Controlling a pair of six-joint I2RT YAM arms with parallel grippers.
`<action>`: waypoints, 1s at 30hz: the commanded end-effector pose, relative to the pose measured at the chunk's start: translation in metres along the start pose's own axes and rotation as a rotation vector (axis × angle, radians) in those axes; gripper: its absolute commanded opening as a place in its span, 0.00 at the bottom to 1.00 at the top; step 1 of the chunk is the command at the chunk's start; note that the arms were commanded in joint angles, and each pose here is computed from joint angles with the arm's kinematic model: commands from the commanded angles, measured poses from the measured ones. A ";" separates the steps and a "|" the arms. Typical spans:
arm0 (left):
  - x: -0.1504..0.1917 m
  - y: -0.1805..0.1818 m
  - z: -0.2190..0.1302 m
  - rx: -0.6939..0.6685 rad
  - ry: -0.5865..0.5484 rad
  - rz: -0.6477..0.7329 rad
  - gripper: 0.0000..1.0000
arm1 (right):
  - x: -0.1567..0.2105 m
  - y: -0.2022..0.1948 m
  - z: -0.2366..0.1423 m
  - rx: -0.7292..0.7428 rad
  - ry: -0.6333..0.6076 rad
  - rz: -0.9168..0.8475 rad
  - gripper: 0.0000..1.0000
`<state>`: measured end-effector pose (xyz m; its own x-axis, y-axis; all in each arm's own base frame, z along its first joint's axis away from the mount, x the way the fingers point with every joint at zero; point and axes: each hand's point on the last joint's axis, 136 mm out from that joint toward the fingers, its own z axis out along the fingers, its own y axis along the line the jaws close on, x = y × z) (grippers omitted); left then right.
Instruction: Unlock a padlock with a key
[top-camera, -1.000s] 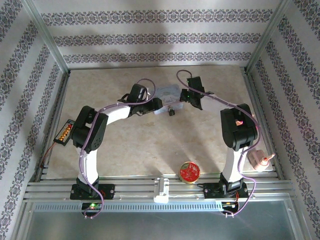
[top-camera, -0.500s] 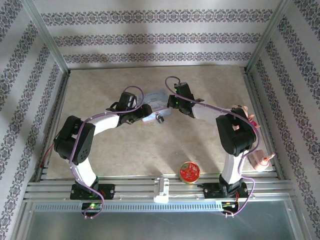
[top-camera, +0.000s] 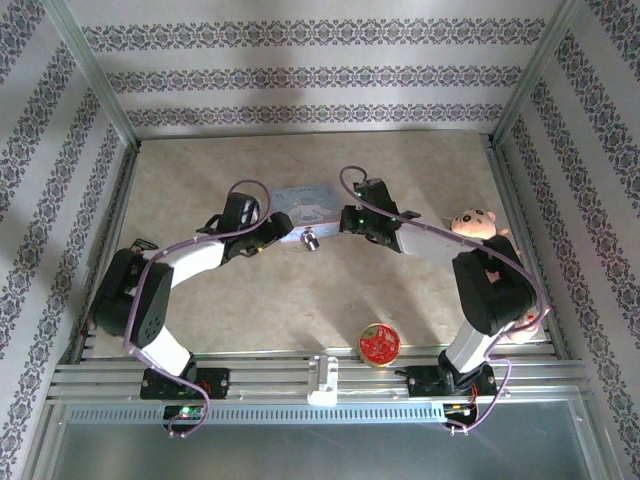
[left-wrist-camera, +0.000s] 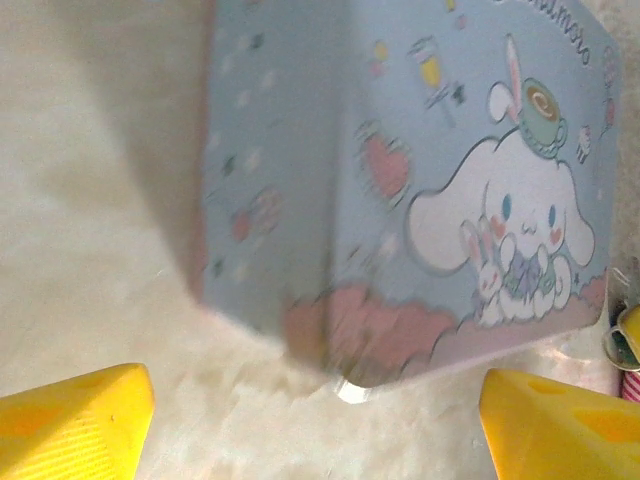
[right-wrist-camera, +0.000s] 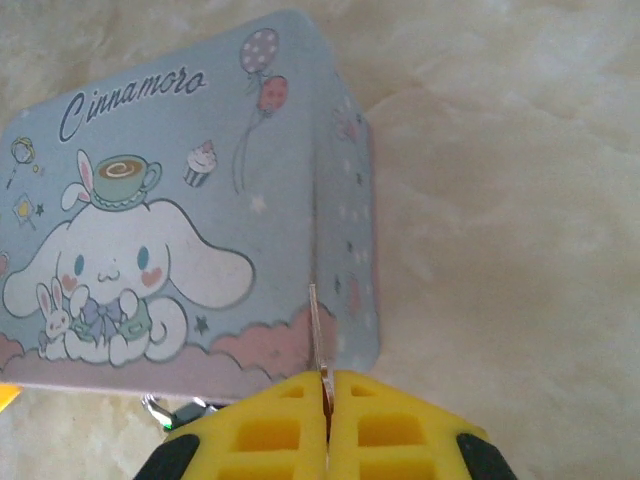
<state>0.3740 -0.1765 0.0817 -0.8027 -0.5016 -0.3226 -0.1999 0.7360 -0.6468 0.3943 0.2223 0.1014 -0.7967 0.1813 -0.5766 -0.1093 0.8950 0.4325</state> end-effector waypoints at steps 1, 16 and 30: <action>0.001 0.012 -0.018 -0.062 -0.072 -0.048 0.85 | -0.005 -0.010 -0.024 0.045 -0.053 0.024 0.00; 0.067 -0.045 0.022 0.026 -0.013 0.166 0.77 | 0.040 -0.040 -0.069 0.079 -0.083 0.115 0.00; 0.075 -0.037 0.070 -0.211 -0.024 0.269 0.78 | 0.051 -0.059 -0.084 0.101 -0.114 0.155 0.00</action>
<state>0.3621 -0.2779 0.0458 -0.8223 -0.3258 -0.4665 -0.0811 0.8786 -0.4706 0.3092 0.1553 0.1031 -0.7504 0.3250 -0.5756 0.0362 0.8897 0.4551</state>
